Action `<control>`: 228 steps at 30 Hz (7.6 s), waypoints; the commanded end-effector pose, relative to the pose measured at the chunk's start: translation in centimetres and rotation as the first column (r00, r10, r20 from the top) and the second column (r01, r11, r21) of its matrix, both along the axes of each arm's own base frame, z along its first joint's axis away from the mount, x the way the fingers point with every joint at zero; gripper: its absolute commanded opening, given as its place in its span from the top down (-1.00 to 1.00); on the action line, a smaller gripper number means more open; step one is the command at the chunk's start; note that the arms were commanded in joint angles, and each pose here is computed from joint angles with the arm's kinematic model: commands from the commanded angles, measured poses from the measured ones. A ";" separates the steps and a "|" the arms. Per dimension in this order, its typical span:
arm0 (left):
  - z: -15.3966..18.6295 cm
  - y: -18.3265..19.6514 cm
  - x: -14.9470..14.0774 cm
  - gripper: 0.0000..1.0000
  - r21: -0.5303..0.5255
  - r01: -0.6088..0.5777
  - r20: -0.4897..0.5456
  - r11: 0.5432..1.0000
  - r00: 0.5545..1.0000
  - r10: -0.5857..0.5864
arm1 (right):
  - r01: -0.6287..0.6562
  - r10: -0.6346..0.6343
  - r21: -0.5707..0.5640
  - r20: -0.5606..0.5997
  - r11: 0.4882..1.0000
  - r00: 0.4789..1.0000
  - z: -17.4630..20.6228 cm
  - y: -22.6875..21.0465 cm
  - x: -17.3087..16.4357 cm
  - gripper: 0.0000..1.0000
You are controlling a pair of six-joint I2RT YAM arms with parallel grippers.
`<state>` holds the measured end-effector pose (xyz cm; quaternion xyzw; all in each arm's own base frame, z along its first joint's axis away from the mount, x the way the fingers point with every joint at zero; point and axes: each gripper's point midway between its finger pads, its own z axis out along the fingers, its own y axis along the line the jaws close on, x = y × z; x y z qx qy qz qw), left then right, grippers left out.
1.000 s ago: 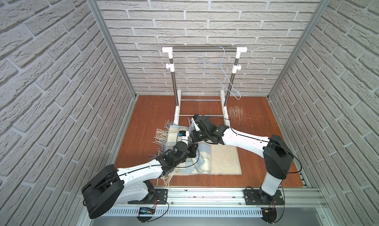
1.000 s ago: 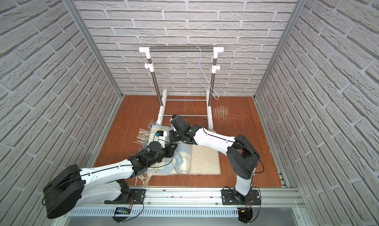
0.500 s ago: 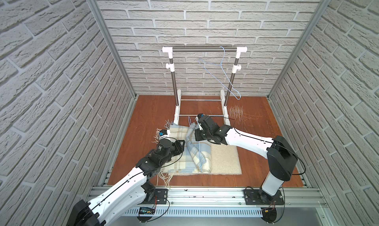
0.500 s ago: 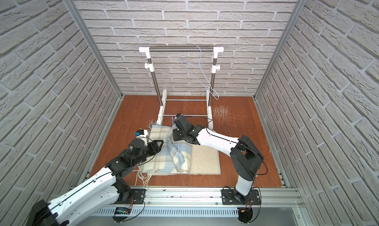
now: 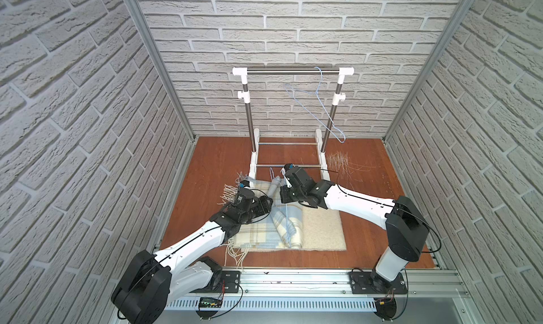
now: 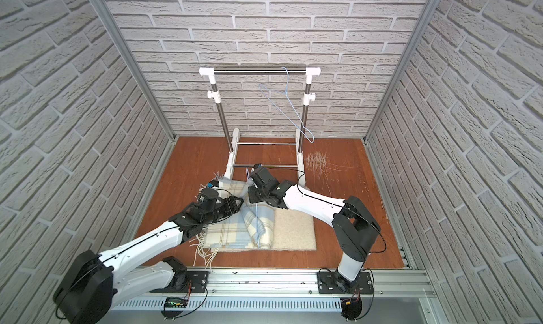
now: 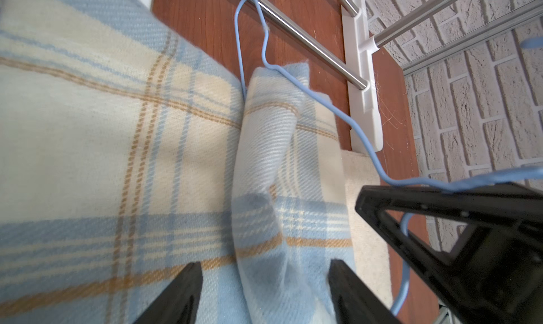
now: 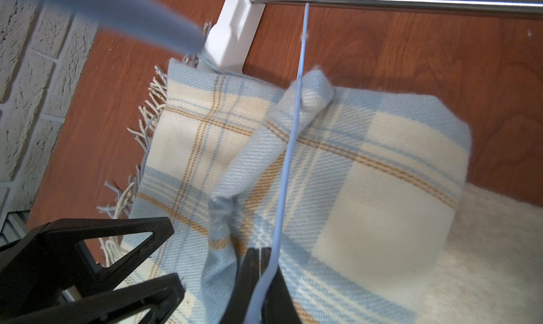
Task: Hang the scarf on the hanger
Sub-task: Hang the scarf on the hanger, then place the hanger at the clothesline.
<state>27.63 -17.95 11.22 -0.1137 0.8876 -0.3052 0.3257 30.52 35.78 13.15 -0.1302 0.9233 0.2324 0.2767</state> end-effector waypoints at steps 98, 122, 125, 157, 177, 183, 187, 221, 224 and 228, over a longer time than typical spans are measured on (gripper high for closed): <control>-6.5 3.5 -13.5 -0.04 0.157 -0.040 -0.297 0.987 0.951 0.086 | 0.094 -0.098 -0.158 -0.018 0.983 0.995 7.4 -6.7 -4.3 0.94; 14.3 6.0 -8.7 -0.21 0.099 -0.167 0.173 0.981 0.974 0.149 | -0.135 0.135 -0.025 0.013 0.991 0.991 23.2 -1.0 -9.3 0.94; 18.5 2.8 -7.6 -0.21 0.067 -0.081 0.222 0.994 0.973 0.064 | -0.101 0.104 -0.051 0.069 0.994 0.992 24.3 -1.1 -8.2 0.94; 24.9 -11.2 -5.1 -0.33 0.017 0.225 0.308 0.974 0.926 -0.219 | 0.068 -0.050 -0.045 0.318 0.997 0.947 27.3 -1.0 0.0 0.94; 21.5 -10.4 -1.9 0.24 0.123 0.114 0.257 0.986 0.956 -0.143 | 0.046 -0.035 -0.030 0.299 0.998 0.954 27.0 -1.8 0.3 0.94; 22.7 -10.0 -1.7 1.00 0.139 0.102 0.289 0.985 0.947 -0.139 | 0.046 -0.035 -0.033 0.291 0.998 0.956 26.7 -2.1 0.4 0.94; 23.0 -9.8 -1.2 1.00 0.148 0.112 0.287 0.983 0.946 -0.150 | 0.030 -0.022 -0.022 0.284 0.999 0.959 26.8 -2.0 0.5 0.94; 36.3 -1.3 13.9 1.00 0.297 0.069 0.433 0.952 0.879 -0.199 | 0.212 -0.217 0.051 0.351 0.976 0.911 29.6 -16.3 1.4 -0.62; 37.0 -1.3 15.4 1.00 0.280 0.089 0.455 0.956 0.865 -0.214 | 0.225 -0.229 0.054 0.335 0.973 0.914 28.8 -17.0 2.3 -0.62; 36.8 -0.6 17.5 1.00 0.269 0.090 0.460 0.959 0.862 -0.211 | 0.238 -0.244 0.060 0.313 0.969 0.918 27.7 -17.8 3.4 -0.60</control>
